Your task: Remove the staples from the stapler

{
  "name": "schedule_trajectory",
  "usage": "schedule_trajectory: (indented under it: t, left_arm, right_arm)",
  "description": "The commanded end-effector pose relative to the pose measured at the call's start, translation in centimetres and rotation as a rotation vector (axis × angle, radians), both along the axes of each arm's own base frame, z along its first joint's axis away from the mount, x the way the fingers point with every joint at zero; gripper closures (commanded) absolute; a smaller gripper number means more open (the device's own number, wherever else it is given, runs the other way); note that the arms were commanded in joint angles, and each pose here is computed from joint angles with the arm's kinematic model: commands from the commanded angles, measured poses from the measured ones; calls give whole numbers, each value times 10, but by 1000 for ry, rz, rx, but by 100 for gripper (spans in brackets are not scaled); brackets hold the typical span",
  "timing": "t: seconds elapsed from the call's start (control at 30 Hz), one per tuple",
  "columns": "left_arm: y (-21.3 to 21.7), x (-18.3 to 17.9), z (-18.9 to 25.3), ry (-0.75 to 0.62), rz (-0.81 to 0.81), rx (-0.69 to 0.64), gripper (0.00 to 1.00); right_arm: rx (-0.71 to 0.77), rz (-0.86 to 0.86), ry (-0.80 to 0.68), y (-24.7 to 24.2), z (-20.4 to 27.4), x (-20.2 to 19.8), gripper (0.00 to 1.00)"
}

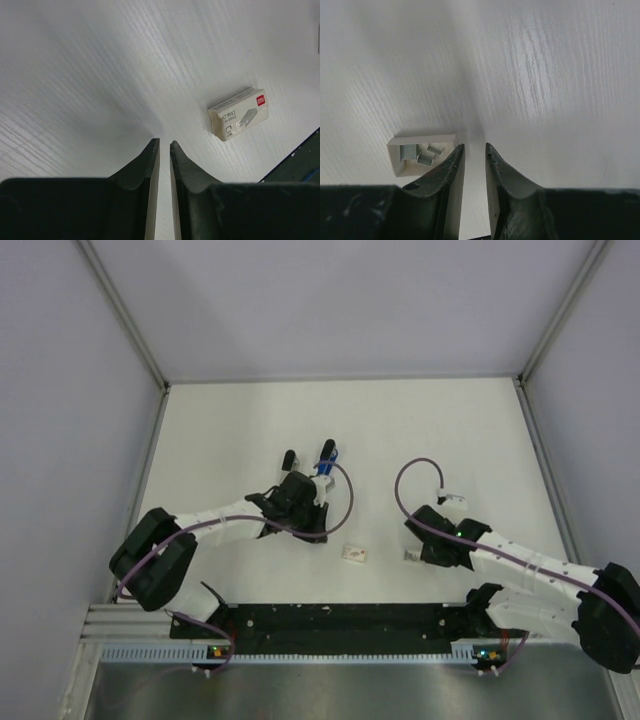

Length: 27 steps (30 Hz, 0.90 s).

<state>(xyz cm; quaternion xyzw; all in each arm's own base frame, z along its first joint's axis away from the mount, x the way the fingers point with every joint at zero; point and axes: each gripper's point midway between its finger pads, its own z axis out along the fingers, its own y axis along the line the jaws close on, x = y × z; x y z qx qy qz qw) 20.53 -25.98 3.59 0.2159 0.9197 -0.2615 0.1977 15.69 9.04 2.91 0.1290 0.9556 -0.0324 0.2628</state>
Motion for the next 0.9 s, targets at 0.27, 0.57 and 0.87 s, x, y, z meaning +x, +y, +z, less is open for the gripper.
schedule_trajectory:
  t: [0.27, 0.57, 0.87]
  left_arm:
    - [-41, -13, 9, 10, -40, -75, 81]
    - [-52, -23, -1, 48, -42, -83, 81]
    - [-65, -32, -1, 78, -45, -122, 81]
  right_arm:
    - [25, 27, 5, 13, -15, 11, 77]
    - [25, 71, -9, 18, -15, 16, 77]
    - [52, 108, -12, 28, -15, 20, 76]
